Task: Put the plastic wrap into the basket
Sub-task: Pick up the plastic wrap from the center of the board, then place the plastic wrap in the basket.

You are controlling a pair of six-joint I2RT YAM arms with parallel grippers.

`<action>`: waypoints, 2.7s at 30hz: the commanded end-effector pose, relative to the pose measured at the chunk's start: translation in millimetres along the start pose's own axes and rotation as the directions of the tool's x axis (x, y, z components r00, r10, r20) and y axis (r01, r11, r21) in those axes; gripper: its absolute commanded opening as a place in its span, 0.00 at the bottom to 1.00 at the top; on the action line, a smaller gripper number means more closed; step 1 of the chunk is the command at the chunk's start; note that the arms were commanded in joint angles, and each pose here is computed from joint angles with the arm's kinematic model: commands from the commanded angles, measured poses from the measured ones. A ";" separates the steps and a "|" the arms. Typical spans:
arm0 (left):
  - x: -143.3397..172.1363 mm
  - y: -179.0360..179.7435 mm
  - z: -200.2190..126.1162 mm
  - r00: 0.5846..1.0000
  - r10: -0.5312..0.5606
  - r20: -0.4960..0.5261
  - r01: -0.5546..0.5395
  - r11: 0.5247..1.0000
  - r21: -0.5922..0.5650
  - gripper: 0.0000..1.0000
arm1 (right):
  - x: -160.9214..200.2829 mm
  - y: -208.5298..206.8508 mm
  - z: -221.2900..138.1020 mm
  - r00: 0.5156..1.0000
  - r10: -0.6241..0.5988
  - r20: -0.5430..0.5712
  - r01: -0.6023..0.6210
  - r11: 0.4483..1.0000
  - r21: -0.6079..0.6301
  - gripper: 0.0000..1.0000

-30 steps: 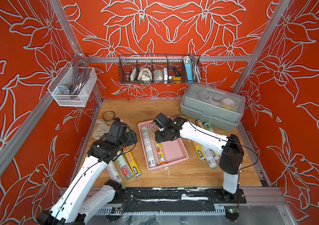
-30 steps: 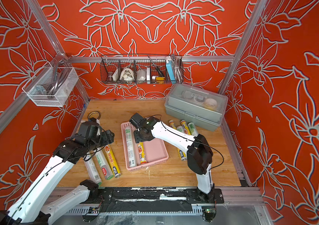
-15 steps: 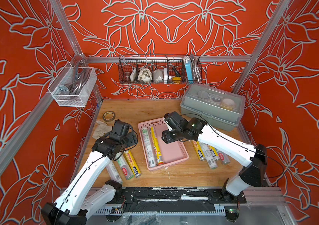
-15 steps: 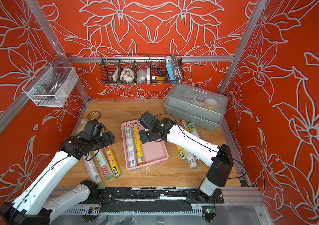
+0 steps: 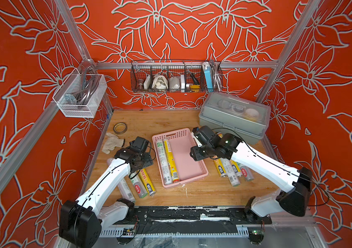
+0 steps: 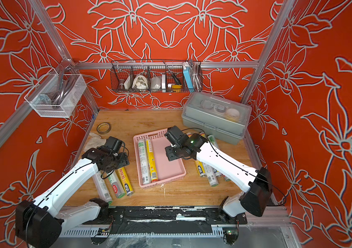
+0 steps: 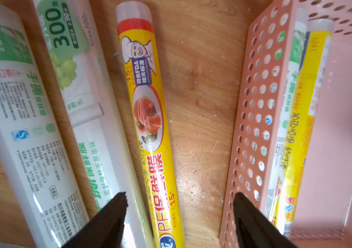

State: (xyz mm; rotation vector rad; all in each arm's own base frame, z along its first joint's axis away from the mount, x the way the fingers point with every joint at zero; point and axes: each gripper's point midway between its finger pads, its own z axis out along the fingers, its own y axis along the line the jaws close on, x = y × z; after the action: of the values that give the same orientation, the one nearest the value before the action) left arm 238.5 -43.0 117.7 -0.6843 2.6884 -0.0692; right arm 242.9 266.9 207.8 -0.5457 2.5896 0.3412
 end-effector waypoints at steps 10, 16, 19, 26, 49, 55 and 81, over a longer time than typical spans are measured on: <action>5.6 9.1 22.3 0.991 -0.103 -0.080 0.095 0.990 -0.100 0.74 | 12.4 -22.2 0.8 1.000 0.012 -0.026 -0.012 1.000 0.023 0.57; 9.7 12.4 34.4 0.987 -0.124 -0.105 0.109 0.984 -0.142 0.73 | 14.6 -28.2 1.5 0.999 0.019 -0.037 -0.018 0.999 0.035 0.57; 11.5 12.3 40.6 0.985 -0.136 -0.108 0.120 0.983 -0.142 0.73 | 15.4 -31.3 0.3 0.999 0.024 -0.037 -0.023 0.999 0.039 0.57; 19.4 14.0 53.1 0.980 -0.139 -0.145 0.115 0.980 -0.162 0.71 | 17.8 -39.0 -2.9 0.999 0.038 -0.039 -0.036 0.998 0.047 0.58; 35.0 14.2 97.6 0.968 -0.143 -0.204 0.104 0.976 -0.189 0.57 | 22.1 -47.2 -1.1 0.997 0.059 -0.046 -0.057 0.997 0.052 0.58; 30.9 15.9 93.5 0.975 -0.121 -0.188 0.084 0.978 -0.191 0.44 | 22.4 -48.2 -1.1 0.997 0.061 -0.047 -0.058 0.997 0.052 0.58; -49.2 -68.6 -66.3 0.995 0.056 0.085 -0.056 0.998 -0.003 0.31 | 30.1 -81.1 -5.1 0.994 0.109 -0.028 -0.106 0.989 0.106 0.58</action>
State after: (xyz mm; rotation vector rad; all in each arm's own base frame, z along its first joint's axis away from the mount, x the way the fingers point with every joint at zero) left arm 284.1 -71.6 195.1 -0.6469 2.6120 -0.0491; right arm 252.6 193.7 184.2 -0.3851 2.6674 0.2545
